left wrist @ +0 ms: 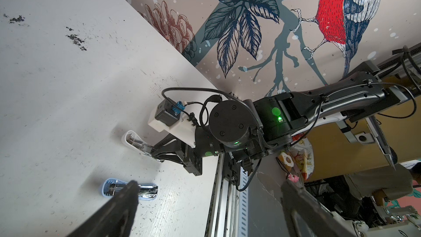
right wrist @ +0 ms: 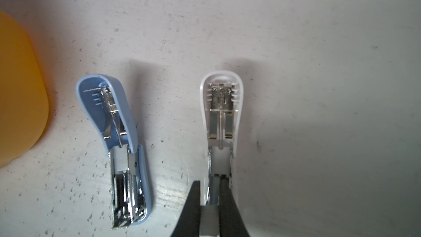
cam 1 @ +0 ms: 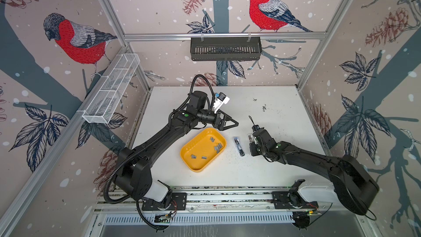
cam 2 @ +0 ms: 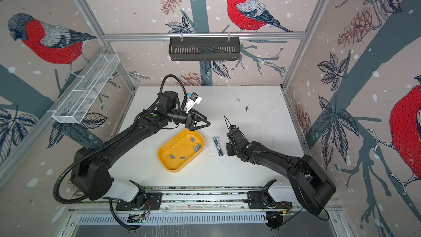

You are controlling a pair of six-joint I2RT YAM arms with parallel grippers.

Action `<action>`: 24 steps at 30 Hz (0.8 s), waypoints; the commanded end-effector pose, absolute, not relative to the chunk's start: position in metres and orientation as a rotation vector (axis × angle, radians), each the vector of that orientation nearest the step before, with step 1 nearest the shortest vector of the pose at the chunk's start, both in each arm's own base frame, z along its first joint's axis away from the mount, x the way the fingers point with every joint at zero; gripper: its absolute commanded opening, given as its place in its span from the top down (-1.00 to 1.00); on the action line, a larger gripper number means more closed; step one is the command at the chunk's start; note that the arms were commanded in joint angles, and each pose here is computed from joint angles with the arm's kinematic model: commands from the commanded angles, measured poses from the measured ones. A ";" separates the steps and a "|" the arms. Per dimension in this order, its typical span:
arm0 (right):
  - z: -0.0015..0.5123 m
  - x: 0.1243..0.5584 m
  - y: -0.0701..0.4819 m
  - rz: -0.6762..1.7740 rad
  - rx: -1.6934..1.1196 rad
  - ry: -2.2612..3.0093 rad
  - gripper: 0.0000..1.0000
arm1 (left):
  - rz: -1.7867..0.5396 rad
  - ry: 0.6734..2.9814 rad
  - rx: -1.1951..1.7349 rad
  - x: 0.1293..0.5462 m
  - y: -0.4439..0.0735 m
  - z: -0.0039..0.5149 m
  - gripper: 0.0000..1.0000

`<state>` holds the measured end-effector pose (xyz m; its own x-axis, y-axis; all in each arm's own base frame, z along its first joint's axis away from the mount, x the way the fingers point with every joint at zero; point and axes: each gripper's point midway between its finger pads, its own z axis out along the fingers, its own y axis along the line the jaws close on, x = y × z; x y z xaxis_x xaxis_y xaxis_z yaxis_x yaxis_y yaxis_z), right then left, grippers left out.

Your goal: Load the staples into the stapler

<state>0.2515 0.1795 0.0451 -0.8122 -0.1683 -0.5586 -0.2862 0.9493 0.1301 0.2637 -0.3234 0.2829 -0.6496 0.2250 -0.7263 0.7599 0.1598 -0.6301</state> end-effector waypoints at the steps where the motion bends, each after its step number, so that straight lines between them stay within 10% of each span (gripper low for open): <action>1: 0.051 0.256 0.180 0.271 -0.313 2.512 0.82 | -1.514 1.936 0.965 0.260 -0.324 0.290 -0.94; 24: 0.050 0.262 0.174 0.178 -0.319 2.524 0.83 | -1.513 1.935 0.966 0.259 -0.324 0.290 -0.93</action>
<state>0.2604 0.1743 0.0486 -0.8070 -0.1747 -0.5642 -0.2604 0.9626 0.0744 0.2631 -0.3231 0.2837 -0.6485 0.2247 -0.7272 0.7607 0.1590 -0.6293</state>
